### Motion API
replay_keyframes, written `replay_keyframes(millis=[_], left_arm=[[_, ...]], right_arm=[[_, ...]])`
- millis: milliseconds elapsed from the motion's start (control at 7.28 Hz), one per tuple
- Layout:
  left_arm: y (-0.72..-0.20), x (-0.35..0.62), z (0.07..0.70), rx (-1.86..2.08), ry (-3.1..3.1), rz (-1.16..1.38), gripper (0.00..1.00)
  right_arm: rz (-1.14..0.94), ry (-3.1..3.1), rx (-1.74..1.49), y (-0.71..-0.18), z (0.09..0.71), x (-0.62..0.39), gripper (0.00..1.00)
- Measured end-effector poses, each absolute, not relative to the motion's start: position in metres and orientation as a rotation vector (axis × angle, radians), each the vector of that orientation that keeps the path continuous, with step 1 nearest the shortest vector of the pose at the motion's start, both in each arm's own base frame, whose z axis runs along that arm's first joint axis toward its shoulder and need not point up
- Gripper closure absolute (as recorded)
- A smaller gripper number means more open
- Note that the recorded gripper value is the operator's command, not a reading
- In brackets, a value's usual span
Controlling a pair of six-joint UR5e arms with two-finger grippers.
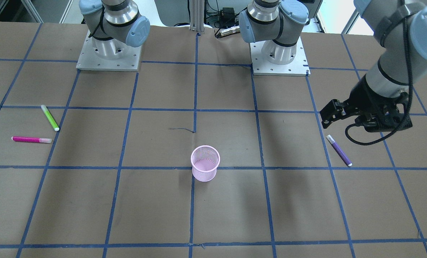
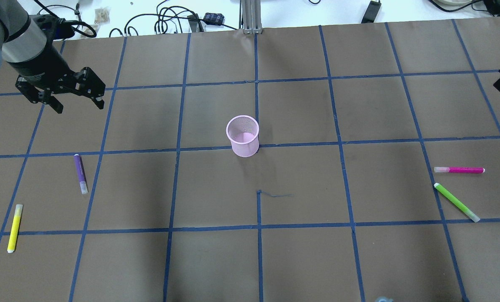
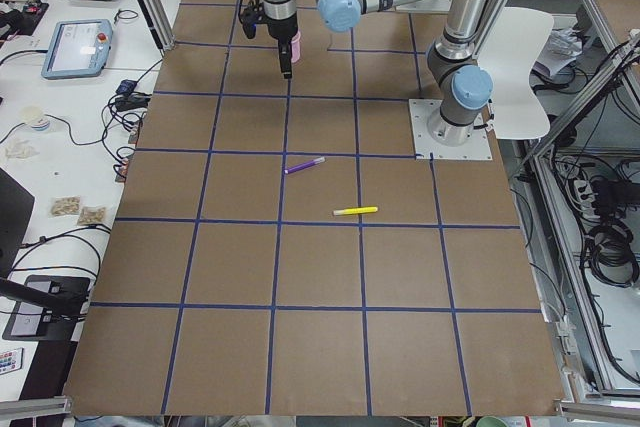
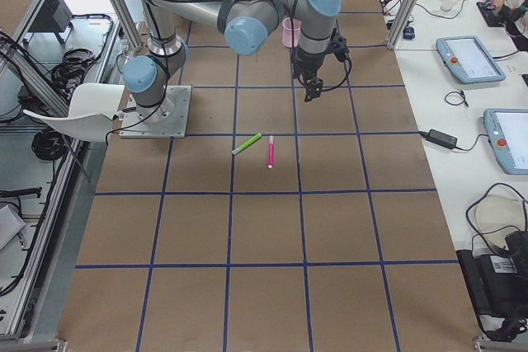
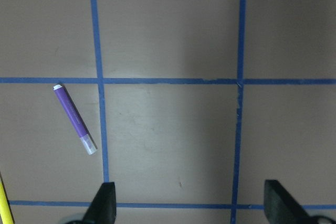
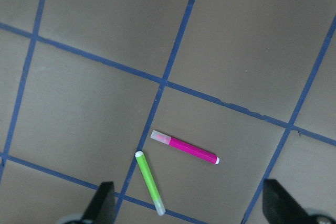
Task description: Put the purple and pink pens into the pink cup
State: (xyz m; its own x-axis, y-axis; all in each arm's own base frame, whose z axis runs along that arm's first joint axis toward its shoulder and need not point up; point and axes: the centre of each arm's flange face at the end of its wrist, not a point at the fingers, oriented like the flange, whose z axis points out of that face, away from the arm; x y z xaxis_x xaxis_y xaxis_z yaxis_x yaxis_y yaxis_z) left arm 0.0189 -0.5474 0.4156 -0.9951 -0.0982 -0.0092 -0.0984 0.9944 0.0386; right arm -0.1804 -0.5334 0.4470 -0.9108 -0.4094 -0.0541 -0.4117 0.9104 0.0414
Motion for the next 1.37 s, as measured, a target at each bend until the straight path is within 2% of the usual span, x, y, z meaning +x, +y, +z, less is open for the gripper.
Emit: replay_keyframes(millis=[275, 550, 1099, 1237, 1374], left_arm=[[-0.553, 0.060, 0.382, -0.260, 3.123, 0.057, 0.00], [-0.555, 0.101, 0.350, -0.374, 3.124, 0.126, 0.00], [-0.567, 0.152, 0.288, -0.493, 3.121, 0.218, 0.00], [-0.570, 0.156, 0.278, -0.493, 3.118, 0.214, 0.00], [-0.573, 0.160, 0.270, -0.492, 3.117, 0.207, 0.00]], right_arm=[[0.137, 2.850, -0.959, -0.501, 0.401, -0.225, 0.03], [0.105, 2.638, -1.246, -0.476, 0.367, -0.247, 0.00], [-0.205, 2.330, -1.631, -0.457, 0.294, -0.271, 0.00], [-0.285, 2.282, -1.721, -0.460, 0.273, -0.278, 0.07], [-0.379, 2.213, -1.796, -0.462, 0.254, -0.285, 0.08]])
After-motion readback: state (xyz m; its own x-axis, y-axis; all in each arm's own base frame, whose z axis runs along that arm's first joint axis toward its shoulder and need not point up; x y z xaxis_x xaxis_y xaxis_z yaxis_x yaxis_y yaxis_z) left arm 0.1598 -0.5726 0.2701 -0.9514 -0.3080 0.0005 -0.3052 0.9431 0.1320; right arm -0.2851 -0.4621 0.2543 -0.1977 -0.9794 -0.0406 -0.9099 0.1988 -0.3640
